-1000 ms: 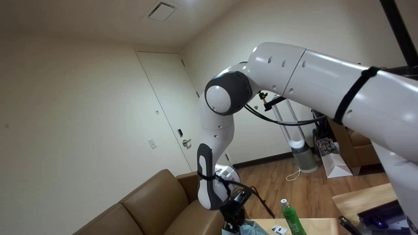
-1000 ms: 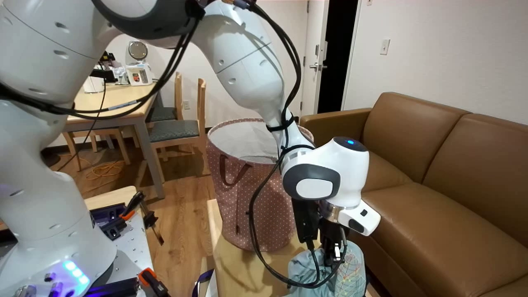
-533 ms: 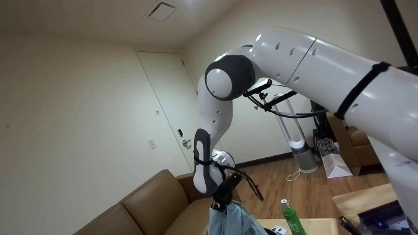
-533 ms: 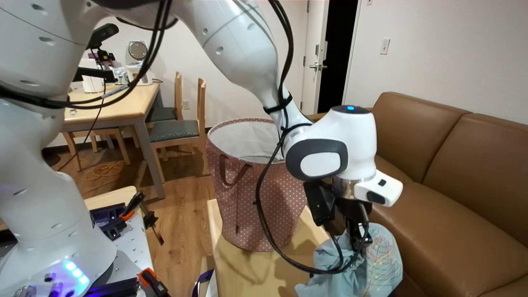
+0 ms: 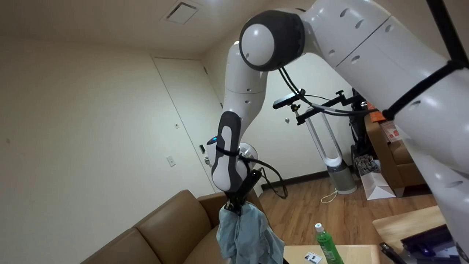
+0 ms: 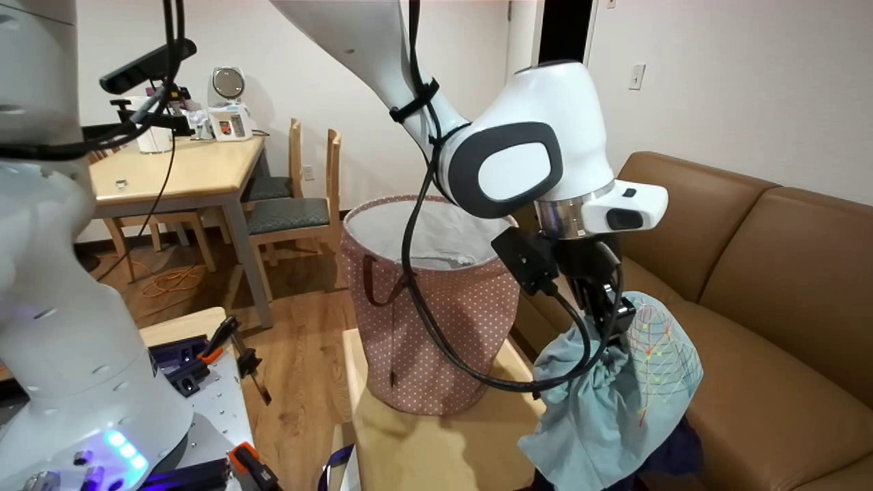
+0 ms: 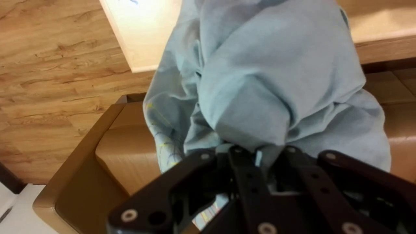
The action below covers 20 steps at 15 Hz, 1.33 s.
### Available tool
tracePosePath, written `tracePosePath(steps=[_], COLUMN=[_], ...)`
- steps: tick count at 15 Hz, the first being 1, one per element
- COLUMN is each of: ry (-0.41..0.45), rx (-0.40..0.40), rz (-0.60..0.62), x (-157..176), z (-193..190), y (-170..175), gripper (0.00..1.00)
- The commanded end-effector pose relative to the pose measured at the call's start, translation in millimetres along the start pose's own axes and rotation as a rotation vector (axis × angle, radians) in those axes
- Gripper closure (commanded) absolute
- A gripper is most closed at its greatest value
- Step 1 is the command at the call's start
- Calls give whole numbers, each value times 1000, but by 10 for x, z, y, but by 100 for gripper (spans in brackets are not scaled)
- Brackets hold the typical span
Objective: Pick up the clothes from the table and put them in the laundry bag
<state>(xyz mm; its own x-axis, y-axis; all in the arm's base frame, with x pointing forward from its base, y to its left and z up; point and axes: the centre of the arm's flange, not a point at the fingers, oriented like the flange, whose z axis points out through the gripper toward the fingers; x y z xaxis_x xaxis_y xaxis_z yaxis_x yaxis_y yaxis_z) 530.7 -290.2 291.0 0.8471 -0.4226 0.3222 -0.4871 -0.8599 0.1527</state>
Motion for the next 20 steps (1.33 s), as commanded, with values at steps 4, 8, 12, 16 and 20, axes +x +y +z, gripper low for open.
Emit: tracePosePath(steps=[4, 8, 12, 16, 20], ry=[-67, -18, 120, 168, 167], rx=[5, 13, -35, -26, -20], rz=[-23, -99, -153, -168, -172], x=[-16, -32, -107, 32, -61], z=[34, -789, -1618, -1664, -1706], y=[-78, -271, -376, -350, -335], gripper=[91, 91, 91, 83, 83])
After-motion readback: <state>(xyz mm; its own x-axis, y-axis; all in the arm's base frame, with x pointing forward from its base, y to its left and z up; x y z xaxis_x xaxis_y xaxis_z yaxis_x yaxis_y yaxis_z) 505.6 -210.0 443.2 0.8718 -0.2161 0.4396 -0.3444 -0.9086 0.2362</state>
